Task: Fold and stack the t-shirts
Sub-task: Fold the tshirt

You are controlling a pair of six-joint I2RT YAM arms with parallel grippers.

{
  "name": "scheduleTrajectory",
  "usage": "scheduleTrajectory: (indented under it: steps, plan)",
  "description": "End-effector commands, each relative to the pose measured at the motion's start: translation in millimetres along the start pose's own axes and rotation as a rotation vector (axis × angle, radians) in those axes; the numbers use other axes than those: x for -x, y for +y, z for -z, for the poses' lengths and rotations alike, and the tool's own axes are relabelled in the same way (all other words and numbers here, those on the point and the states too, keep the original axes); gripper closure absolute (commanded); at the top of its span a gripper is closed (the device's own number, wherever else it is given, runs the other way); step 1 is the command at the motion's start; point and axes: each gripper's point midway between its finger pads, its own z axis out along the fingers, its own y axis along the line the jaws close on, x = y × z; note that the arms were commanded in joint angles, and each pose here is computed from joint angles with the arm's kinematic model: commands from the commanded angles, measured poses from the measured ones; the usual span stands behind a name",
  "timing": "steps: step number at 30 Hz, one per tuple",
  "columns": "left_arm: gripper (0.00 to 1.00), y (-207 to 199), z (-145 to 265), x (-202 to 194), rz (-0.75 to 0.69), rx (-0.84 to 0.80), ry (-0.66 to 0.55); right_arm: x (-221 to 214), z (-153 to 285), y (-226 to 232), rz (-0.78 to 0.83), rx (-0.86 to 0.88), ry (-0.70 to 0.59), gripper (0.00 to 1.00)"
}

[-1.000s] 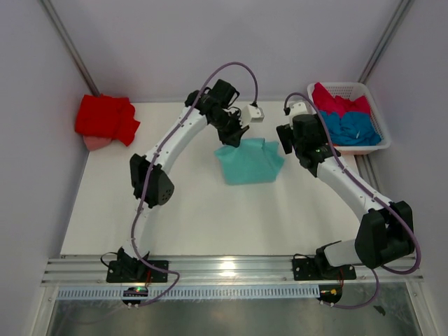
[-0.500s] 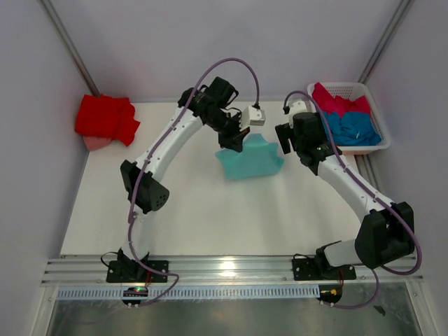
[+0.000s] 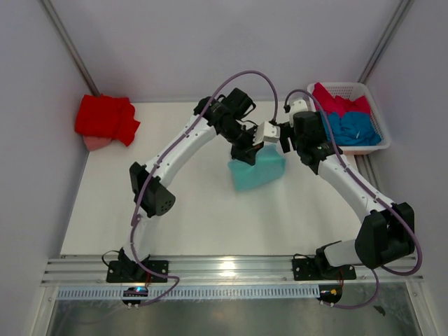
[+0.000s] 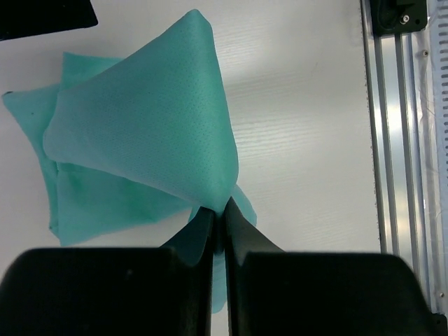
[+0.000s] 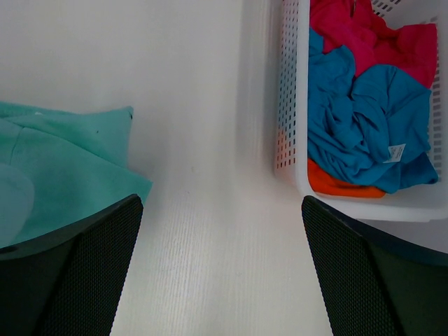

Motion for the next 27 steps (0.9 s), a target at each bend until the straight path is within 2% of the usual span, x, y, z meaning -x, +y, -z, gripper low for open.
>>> scheduleTrajectory:
  steps: [1, 8, 16, 24, 27]
  plan:
    - [1.0, -46, 4, -33, 0.193, -0.186, 0.118, 36, 11, -19, -0.095, -0.065, -0.105, 0.01]
    - [1.0, -9, -23, -42, 0.161, -0.112, 0.122, 44, 16, -26, -0.088, -0.085, -0.14, 0.01]
    - [1.0, -2, -46, -60, 0.183, -0.154, 0.146, 39, 63, 22, 0.044, 0.289, -0.202, 0.01]
    - [1.0, 10, -43, -54, 0.186, -0.101, 0.125, 22, 113, 66, 0.14, 0.629, -0.201, 0.01]
    - [1.0, 12, -37, -53, 0.191, -0.089, 0.112, 13, 127, 69, 0.171, 0.68, -0.197, 0.01]
